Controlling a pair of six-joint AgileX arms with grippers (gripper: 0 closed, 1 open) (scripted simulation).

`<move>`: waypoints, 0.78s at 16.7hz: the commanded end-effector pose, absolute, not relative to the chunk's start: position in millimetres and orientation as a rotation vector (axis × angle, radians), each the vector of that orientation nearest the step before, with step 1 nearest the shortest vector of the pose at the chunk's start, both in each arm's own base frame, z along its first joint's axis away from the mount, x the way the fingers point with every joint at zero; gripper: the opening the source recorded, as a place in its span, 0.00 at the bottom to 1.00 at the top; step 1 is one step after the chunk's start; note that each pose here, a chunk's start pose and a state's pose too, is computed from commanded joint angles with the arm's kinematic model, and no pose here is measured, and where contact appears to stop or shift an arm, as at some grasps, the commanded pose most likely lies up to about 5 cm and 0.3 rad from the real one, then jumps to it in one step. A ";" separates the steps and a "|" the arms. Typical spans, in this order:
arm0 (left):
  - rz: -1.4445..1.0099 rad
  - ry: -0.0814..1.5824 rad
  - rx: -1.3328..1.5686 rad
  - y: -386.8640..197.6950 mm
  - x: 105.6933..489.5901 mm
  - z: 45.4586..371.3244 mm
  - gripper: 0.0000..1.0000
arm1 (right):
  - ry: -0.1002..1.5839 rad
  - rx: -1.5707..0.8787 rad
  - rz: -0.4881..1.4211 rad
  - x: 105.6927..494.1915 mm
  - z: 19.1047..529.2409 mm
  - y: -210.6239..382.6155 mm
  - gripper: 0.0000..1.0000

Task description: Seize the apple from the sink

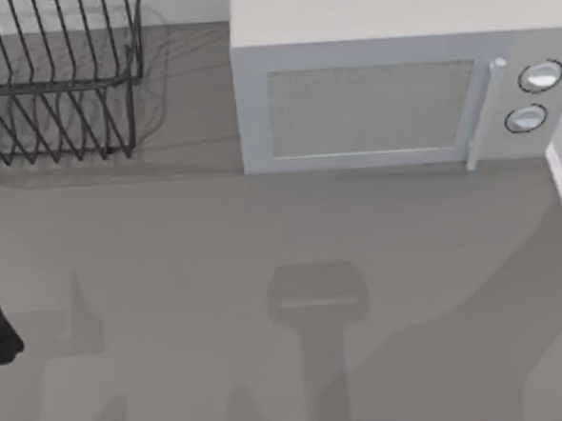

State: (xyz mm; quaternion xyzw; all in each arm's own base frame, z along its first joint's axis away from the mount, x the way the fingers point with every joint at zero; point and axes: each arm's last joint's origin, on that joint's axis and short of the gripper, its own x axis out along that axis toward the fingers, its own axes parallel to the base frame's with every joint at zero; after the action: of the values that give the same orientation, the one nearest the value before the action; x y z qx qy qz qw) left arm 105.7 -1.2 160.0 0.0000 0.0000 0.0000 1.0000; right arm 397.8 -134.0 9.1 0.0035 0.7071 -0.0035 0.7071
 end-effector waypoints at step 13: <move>0.000 0.000 0.000 -1.2 105.7 160.0 1.00 | 1.522 0.011 -0.013 424.8 93.0 -142.9 0.00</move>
State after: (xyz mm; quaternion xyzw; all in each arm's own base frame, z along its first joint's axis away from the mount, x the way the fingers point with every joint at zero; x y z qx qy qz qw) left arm 105.7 -1.2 160.0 0.0000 0.0000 0.0000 1.0000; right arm 424.8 -142.9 93.0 0.0049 0.6896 -0.0058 0.7242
